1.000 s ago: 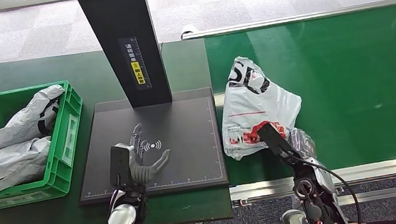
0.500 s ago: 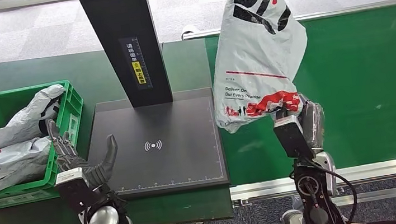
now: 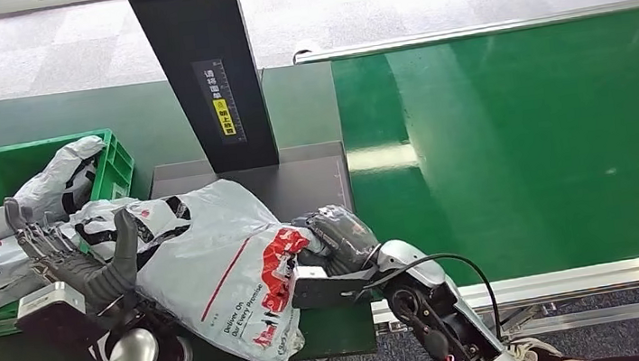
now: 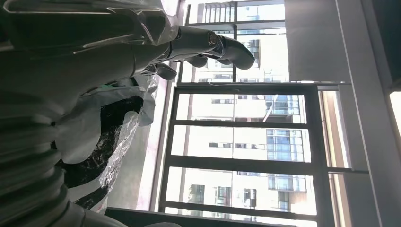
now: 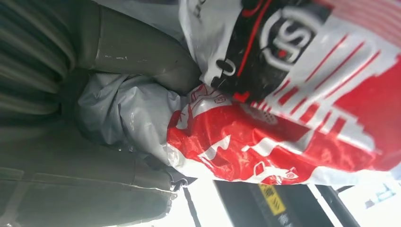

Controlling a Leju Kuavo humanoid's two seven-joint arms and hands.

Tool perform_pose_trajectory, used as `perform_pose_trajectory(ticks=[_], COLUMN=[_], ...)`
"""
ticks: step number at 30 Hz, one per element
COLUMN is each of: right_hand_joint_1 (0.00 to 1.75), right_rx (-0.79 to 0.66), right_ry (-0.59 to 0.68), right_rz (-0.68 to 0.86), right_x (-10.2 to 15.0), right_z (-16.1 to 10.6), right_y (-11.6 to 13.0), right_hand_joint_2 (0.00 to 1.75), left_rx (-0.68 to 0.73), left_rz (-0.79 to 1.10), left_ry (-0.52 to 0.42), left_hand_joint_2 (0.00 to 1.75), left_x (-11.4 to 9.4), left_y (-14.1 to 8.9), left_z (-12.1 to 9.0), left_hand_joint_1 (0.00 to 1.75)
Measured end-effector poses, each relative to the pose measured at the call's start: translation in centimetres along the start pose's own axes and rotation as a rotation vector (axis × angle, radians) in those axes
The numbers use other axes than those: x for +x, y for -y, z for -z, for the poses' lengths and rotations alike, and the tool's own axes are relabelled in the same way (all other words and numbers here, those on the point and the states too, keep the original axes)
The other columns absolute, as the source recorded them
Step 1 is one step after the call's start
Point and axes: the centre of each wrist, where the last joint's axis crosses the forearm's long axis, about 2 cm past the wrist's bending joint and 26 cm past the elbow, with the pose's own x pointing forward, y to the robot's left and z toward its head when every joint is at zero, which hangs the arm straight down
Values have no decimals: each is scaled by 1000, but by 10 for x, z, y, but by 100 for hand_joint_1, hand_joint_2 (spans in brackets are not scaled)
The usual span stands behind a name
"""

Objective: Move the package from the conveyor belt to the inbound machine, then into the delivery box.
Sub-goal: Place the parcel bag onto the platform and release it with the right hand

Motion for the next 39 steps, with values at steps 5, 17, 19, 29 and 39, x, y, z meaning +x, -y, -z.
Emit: perform_pose_trajectory(ticks=[5, 17, 19, 29, 39], right_hand_joint_1=[175, 175, 175, 175, 0], right_rx=[43, 311, 209, -25, -79], right_ry=[4, -86, -99, -114, -170], right_rz=[-16, -327, -421, -373, -170], right_x=[-1, 15, 18, 14, 7], right_z=[4, 39, 45, 39, 33], right_y=[-3, -16, -17, -19, -21], right_hand_joint_2=[175, 175, 175, 175, 175], left_rx=[17, 28, 27, -2, -324], left_rz=[1, 32, 40, 62, 229], left_ry=[12, 25, 19, -30, -155], left_hand_joint_2=[175, 175, 175, 175, 175], left_x=[2, 2, 2, -9, -28], left_y=[-3, -2, -3, -11, -2], left_z=[4, 4, 2, -10, -29], left_hand_joint_1=[0, 0, 0, 0, 0])
